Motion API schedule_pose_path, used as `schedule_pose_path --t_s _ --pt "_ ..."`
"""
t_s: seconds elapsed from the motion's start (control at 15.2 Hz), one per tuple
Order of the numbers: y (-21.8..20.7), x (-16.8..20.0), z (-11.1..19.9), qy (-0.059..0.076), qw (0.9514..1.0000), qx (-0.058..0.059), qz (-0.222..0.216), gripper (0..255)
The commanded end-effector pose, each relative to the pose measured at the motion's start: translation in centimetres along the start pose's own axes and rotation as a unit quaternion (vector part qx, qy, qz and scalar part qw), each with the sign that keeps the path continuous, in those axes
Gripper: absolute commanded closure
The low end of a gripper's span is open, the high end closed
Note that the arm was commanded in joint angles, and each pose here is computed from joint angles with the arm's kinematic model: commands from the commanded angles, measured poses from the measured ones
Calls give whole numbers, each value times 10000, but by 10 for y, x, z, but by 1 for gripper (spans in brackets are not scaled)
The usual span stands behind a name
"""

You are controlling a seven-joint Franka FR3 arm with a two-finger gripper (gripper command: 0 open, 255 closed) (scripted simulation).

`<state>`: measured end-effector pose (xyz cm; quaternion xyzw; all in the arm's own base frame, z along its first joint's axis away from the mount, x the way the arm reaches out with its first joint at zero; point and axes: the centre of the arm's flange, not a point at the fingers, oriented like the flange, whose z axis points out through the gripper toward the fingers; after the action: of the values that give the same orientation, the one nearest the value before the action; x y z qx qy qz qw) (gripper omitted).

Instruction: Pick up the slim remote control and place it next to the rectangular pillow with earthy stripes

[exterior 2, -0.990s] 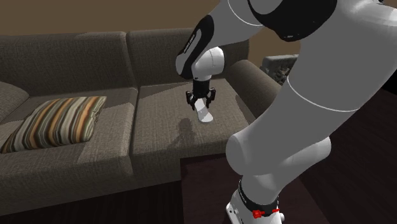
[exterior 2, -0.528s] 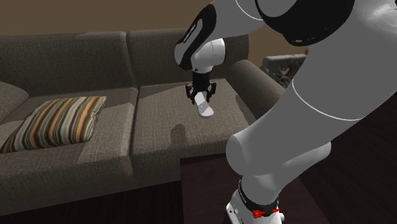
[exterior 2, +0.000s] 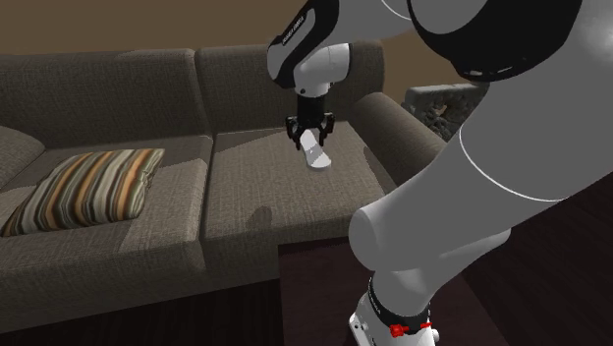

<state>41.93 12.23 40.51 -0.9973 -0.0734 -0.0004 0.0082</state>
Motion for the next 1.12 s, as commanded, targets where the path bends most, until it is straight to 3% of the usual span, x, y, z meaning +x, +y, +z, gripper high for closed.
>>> schedule_pose_path --t_s 0.0,0.46,1.06 --pt "0 0 -10 -1 10000 0 0 255" --pt "-1 0 -46 -1 10000 0 0 255" --pt "-116 28 -45 -1 10000 0 0 255"
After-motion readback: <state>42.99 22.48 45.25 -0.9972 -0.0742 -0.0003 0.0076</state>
